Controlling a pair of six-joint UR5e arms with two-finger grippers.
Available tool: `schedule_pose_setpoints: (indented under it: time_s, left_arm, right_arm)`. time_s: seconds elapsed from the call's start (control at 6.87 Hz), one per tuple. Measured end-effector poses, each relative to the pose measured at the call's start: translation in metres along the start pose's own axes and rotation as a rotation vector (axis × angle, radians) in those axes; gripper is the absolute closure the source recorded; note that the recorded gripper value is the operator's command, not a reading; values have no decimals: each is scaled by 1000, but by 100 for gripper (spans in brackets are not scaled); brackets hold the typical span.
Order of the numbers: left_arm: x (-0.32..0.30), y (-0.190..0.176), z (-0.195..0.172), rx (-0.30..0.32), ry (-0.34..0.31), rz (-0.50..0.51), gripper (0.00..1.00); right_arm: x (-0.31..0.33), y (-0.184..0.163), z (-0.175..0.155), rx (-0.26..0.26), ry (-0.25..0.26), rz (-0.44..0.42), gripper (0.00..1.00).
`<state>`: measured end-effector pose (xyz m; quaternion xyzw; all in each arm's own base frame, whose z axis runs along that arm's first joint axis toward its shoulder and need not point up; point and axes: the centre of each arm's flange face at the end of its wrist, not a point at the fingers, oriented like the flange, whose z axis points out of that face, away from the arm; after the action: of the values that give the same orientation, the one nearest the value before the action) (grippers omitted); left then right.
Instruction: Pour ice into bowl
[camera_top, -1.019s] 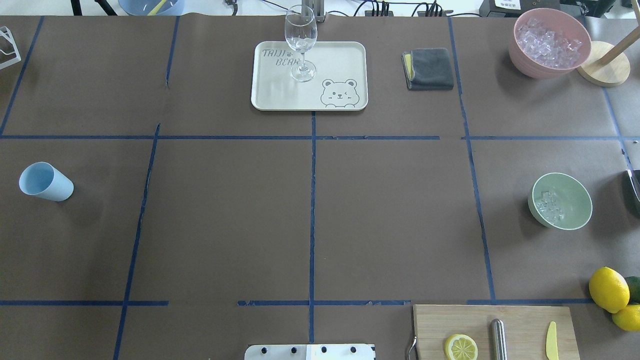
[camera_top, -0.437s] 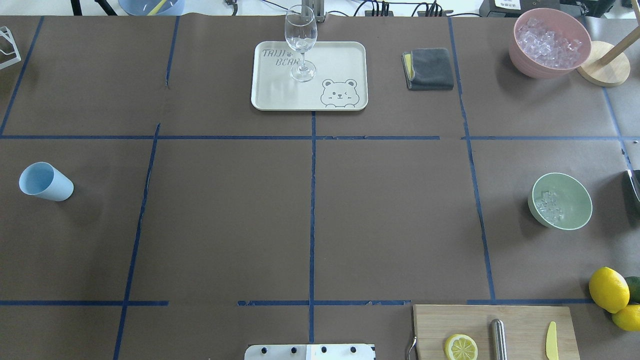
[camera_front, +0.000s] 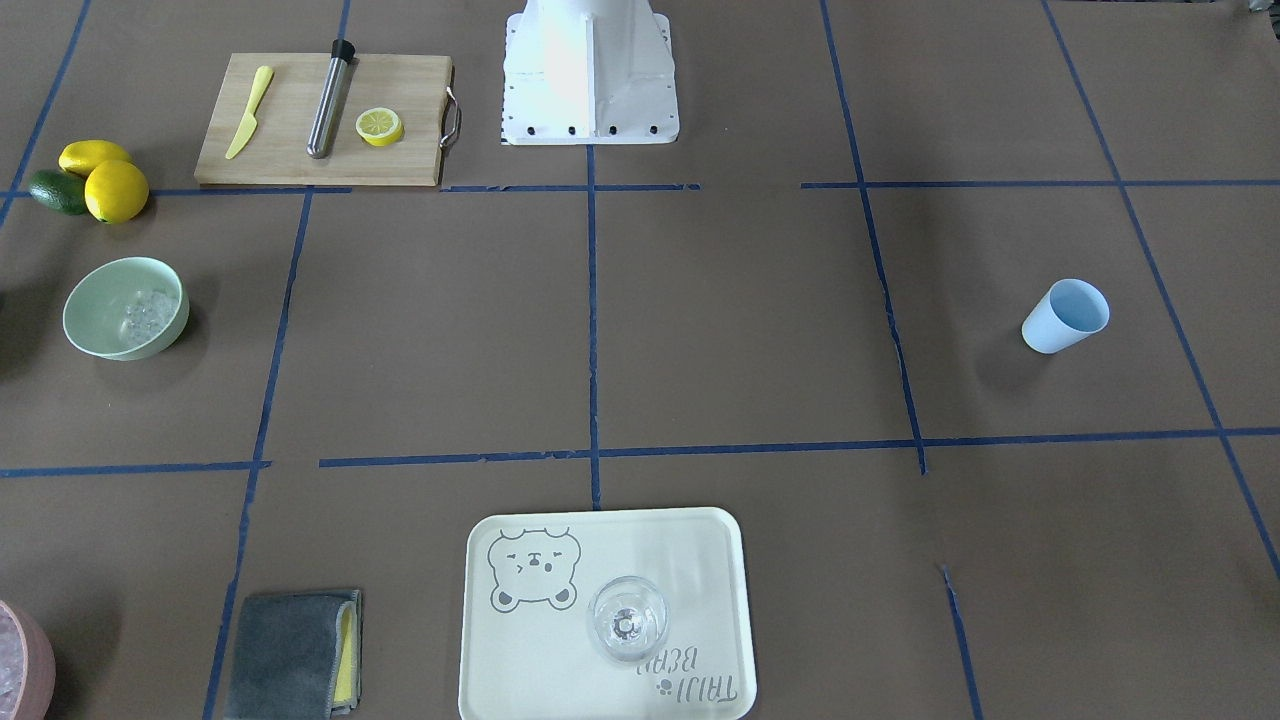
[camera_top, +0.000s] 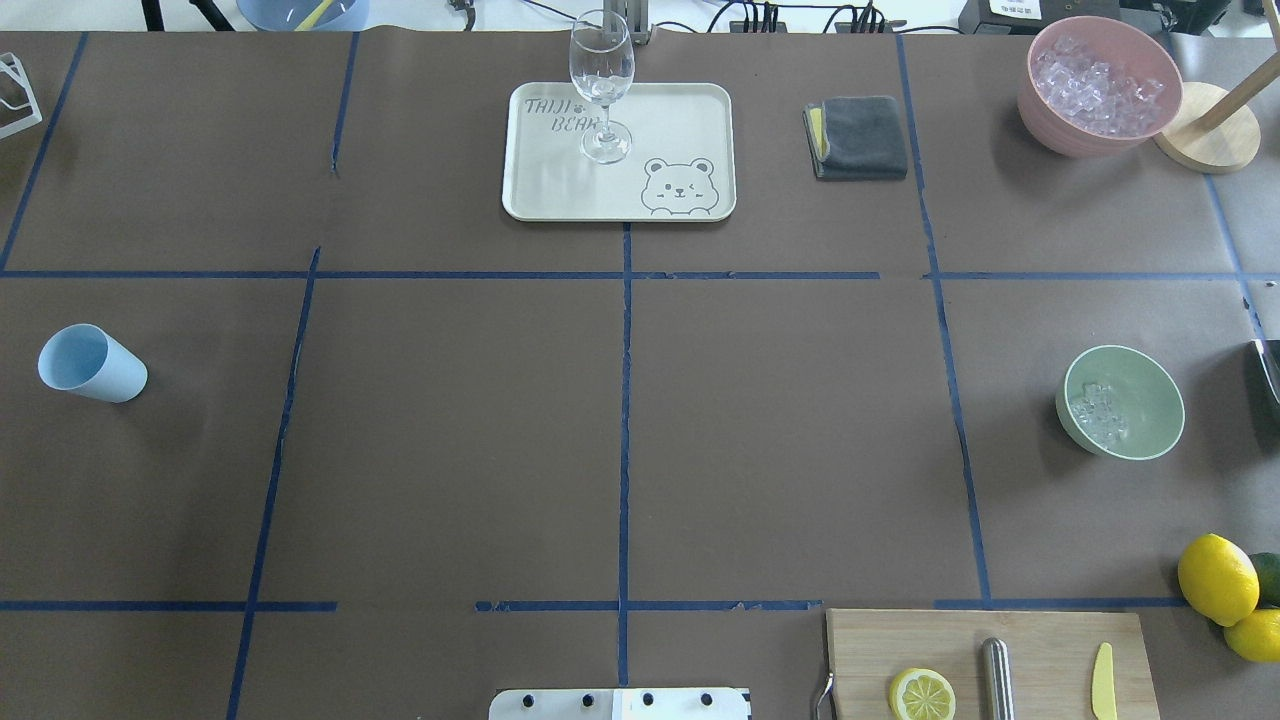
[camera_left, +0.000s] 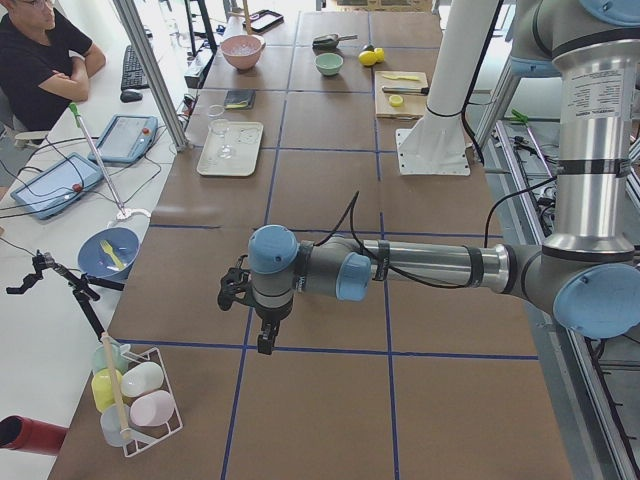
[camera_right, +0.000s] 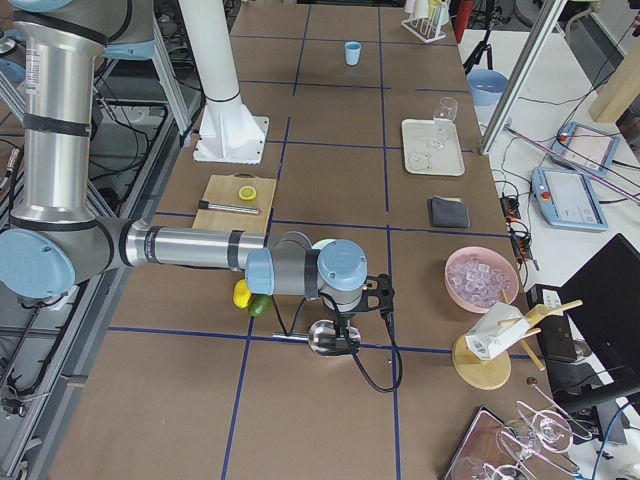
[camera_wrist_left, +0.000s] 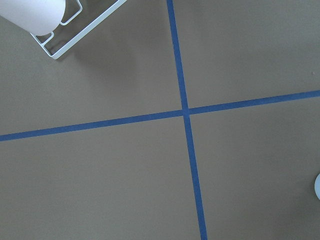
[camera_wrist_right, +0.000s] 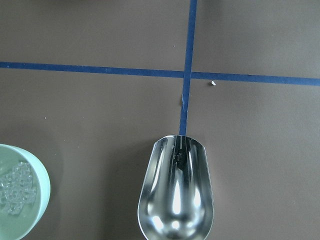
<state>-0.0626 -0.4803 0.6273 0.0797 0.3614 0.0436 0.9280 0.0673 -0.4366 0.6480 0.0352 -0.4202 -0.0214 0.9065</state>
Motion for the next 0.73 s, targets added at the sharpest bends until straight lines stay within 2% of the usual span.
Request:
schedule_pose_setpoints:
  time_s: [0.73]
  left_arm:
    - [0, -4, -1, 4, -2, 4, 0]
  right_arm:
    - [-3, -5, -3, 9, 3, -11, 0]
